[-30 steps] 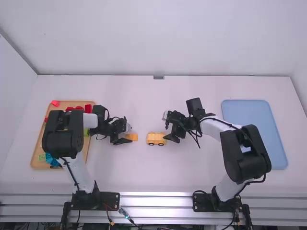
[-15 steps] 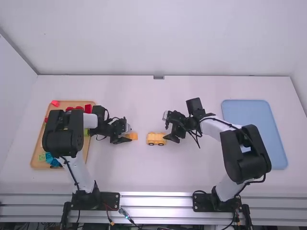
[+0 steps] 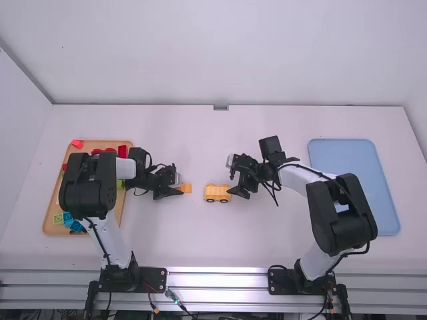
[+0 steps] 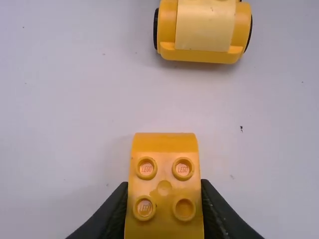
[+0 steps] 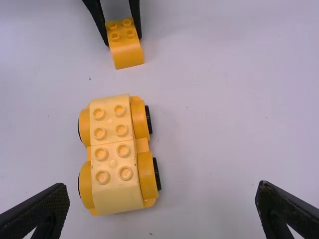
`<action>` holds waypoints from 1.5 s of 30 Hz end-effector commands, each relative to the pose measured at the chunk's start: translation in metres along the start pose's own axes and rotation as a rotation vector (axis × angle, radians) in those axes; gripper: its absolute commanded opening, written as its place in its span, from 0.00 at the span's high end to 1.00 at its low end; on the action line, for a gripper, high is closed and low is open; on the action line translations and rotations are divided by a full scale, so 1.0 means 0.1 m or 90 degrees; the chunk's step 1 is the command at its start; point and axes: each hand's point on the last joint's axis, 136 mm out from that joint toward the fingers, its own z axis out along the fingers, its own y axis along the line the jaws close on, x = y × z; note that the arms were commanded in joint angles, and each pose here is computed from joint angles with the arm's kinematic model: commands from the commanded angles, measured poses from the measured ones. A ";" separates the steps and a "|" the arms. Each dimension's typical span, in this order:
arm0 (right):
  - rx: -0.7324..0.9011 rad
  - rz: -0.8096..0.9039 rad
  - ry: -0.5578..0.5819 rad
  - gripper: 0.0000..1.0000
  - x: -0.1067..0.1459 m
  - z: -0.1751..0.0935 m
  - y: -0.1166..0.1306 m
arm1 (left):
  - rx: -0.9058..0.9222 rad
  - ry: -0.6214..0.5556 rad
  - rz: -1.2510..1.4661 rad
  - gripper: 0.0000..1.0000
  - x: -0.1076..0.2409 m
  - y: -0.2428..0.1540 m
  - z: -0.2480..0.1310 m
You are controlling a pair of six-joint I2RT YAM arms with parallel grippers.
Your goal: Assemble lego blocks to make yellow taxi
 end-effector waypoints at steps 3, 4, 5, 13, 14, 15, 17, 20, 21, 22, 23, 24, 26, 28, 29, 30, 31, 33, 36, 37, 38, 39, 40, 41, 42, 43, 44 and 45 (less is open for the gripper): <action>-0.004 -0.002 -0.008 0.01 -0.03 -0.02 0.03 | 0.013 -0.004 -0.011 0.75 0.03 -0.05 0.03; -0.004 -0.003 -0.008 0.01 -0.03 -0.02 0.03 | 0.017 -0.004 -0.011 0.75 0.01 -0.04 0.03; -0.004 -0.003 -0.009 0.01 -0.03 -0.02 0.03 | 0.020 -0.004 -0.014 0.75 -0.01 -0.02 0.02; 0.012 -0.021 -0.021 0.01 -0.09 -0.02 -0.04 | 0.047 -0.025 -0.049 0.74 -0.31 0.19 -0.17; 0.014 -0.022 -0.022 0.01 -0.09 -0.02 -0.04 | 0.050 -0.034 -0.053 0.73 -0.36 0.20 -0.19; 0.015 -0.024 -0.022 0.01 -0.10 -0.02 -0.05 | 0.054 -0.049 -0.060 0.73 -0.45 0.24 -0.23; 0.015 -0.024 -0.023 0.01 -0.10 -0.02 -0.05 | 0.060 -0.069 -0.069 0.79 -0.56 0.27 -0.28; 0.010 -0.001 -0.027 0.01 -0.11 -0.01 -0.04 | 0.078 -0.095 -0.037 0.87 -0.73 0.25 -0.30; 0.010 0.001 -0.028 0.01 -0.11 -0.01 -0.04 | 0.079 -0.097 -0.034 0.87 -0.74 0.25 -0.30; 0.001 0.014 -0.038 0.01 -0.14 -0.01 -0.01 | 0.088 -0.111 -0.007 0.88 -0.82 0.22 -0.28; -0.004 0.014 -0.044 0.01 -0.16 -0.01 0.00 | 0.092 -0.115 0.005 0.88 -0.84 0.20 -0.26; -0.009 0.014 -0.050 0.01 -0.17 -0.02 0.02 | 0.097 -0.115 0.013 0.89 -0.86 0.18 -0.24; -0.018 0.013 -0.061 0.01 -0.20 -0.02 0.04 | 0.106 -0.112 0.024 0.89 -0.90 0.15 -0.18; -0.036 -0.006 -0.071 0.01 -0.19 -0.01 0.11 | 0.118 -0.107 0.023 0.92 -0.95 0.13 -0.10; -0.041 -0.015 -0.074 0.02 -0.19 0.00 0.13 | 0.118 -0.107 0.023 0.92 -0.95 0.13 -0.08; -0.050 -0.028 -0.084 0.02 -0.18 0.01 0.17 | 0.121 -0.106 0.022 0.93 -0.97 0.12 -0.06; -0.061 -0.040 -0.099 0.03 -0.16 0.04 0.22 | 0.124 -0.104 0.024 0.94 -0.99 0.12 -0.02; -0.066 -0.039 -0.112 0.02 -0.12 0.09 0.27 | 0.128 -0.100 0.025 0.96 -1.01 0.11 0.02; -0.062 -0.021 -0.119 0.00 -0.03 0.18 0.29 | 0.137 -0.095 0.024 0.97 -1.05 0.08 0.06; -0.061 -0.020 -0.122 0.00 0.00 0.22 0.31 | 0.140 -0.096 0.026 0.97 -1.06 0.07 0.07; -0.059 -0.023 -0.124 0.00 0.02 0.26 0.32 | 0.144 -0.095 0.026 0.98 -1.07 0.05 0.09; -0.058 -0.029 -0.125 0.00 0.04 0.28 0.33 | 0.147 -0.095 0.027 0.98 -1.08 0.04 0.10; -0.061 -0.036 -0.128 0.00 0.06 0.33 0.37 | 0.152 -0.095 0.027 0.98 -1.09 0.01 0.11; -0.064 -0.043 -0.131 0.00 0.08 0.38 0.40 | 0.156 -0.095 0.027 0.98 -1.10 0.00 0.13; -0.066 -0.046 -0.132 0.00 0.09 0.41 0.42 | 0.158 -0.094 0.024 0.98 -1.11 -0.01 0.14; -0.066 -0.045 -0.135 0.00 0.09 0.44 0.43 | 0.161 -0.093 0.025 0.98 -1.12 -0.02 0.15; -0.066 -0.040 -0.135 0.00 0.09 0.48 0.43 | 0.163 -0.092 0.029 0.98 -1.13 -0.03 0.16; -0.068 -0.035 -0.136 0.00 0.10 0.53 0.43 | 0.168 -0.092 0.031 0.98 -1.15 -0.05 0.17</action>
